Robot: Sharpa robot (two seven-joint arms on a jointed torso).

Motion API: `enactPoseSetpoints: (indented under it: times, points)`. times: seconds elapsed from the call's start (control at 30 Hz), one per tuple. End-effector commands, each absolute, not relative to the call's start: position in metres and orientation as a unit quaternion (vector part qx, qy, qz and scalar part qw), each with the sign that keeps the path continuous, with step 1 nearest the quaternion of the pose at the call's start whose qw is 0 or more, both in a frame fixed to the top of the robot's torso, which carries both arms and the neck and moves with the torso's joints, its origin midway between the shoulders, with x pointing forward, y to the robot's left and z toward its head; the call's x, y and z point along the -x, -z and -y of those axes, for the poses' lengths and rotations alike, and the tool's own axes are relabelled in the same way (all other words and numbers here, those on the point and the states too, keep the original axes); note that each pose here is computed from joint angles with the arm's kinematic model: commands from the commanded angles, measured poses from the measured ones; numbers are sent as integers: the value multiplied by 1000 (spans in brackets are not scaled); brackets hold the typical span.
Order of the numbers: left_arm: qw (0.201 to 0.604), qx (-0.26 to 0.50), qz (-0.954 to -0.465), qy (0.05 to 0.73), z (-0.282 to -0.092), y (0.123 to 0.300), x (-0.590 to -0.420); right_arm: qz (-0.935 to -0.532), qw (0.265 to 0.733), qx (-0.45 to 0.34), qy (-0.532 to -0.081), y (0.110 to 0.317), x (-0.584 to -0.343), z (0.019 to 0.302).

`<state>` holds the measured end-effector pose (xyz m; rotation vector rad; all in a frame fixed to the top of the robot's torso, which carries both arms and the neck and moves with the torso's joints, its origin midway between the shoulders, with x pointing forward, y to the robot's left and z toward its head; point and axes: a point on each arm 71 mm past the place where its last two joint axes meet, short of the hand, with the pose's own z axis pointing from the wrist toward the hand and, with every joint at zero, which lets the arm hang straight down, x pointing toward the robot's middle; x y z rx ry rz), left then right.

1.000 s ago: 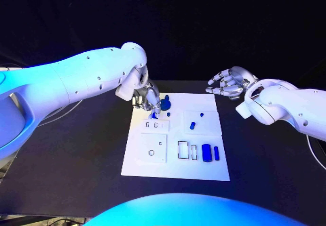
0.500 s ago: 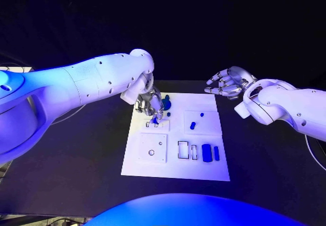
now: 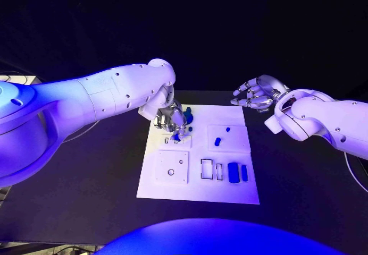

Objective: Assemble the parts on the task board

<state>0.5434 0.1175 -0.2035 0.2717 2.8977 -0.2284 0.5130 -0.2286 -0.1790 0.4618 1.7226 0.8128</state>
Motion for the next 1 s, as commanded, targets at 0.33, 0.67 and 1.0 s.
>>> enactPoseSetpoints:
  times: [0.33,0.67,1.0]
  points:
    - [125,-94,-985,66,-115,211,-542,-732,554,-190,-348,179,-512,228]
    - [144,-87,-984,58,-118,218,-542,-732,554,-190,-349,179,-511,228]
    - [148,-78,-984,55,-122,223,-543,-732,554,-190,-349,179,-511,228]
